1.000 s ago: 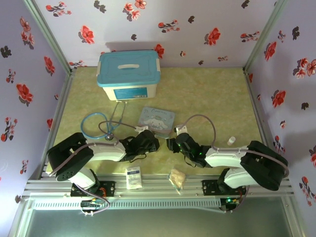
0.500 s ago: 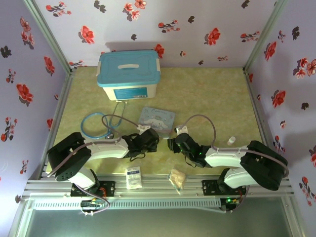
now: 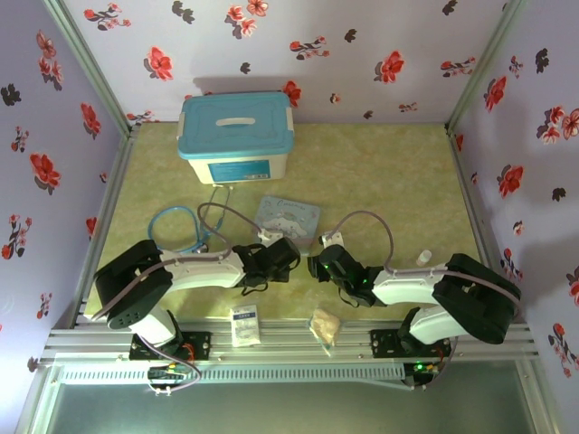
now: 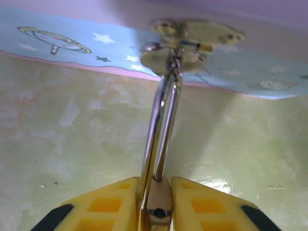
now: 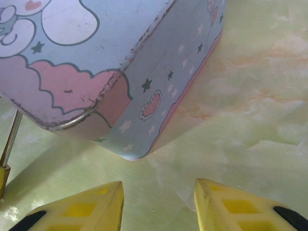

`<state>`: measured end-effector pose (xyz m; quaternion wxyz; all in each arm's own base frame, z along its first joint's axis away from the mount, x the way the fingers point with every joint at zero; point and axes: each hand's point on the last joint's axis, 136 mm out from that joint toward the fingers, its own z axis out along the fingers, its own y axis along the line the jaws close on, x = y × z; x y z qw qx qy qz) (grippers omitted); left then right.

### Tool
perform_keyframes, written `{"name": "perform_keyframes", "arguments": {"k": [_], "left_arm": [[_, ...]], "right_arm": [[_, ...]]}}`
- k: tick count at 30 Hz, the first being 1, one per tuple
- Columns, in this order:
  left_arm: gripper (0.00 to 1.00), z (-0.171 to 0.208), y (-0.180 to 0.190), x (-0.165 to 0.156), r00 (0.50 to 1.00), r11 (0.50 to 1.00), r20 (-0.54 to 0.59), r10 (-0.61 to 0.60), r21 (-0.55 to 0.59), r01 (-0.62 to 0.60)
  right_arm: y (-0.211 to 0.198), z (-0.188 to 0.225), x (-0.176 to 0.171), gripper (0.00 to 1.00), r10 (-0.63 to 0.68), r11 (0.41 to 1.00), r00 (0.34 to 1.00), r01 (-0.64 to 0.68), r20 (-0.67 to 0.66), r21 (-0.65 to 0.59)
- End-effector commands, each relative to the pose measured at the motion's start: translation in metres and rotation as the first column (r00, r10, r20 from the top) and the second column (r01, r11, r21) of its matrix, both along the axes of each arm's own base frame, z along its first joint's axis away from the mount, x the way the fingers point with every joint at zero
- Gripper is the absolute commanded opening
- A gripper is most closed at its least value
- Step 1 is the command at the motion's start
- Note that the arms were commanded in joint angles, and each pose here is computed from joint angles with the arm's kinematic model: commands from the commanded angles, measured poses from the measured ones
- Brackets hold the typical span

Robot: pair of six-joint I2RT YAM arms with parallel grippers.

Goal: Unlock the padlock with the key

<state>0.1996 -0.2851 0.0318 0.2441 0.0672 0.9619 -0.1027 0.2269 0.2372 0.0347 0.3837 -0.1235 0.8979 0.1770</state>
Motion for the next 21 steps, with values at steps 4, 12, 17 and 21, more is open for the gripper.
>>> {"name": "perform_keyframes", "arguments": {"k": [4,12,17,21], "left_arm": [[0.30,0.002,-0.003,-0.001,0.999,0.994,0.033,-0.031,0.102,0.027],[0.37,0.007,-0.007,-0.001,0.999,0.995,0.041,-0.036,0.092,0.032],[0.47,0.028,-0.009,-0.002,0.996,0.999,0.079,-0.038,0.008,0.037],[0.53,0.042,-0.005,0.000,0.993,0.998,0.112,-0.036,-0.043,0.041]], "right_arm": [[-0.002,0.004,0.006,0.42,-0.032,0.999,0.999,0.032,0.023,0.007],[-0.003,0.006,0.005,0.43,-0.037,0.999,0.999,0.036,0.026,0.031],[-0.003,0.019,0.000,0.47,-0.056,0.990,0.998,0.054,0.014,0.133],[0.000,0.031,-0.008,0.49,-0.033,0.978,0.999,0.029,0.016,0.207]]}}
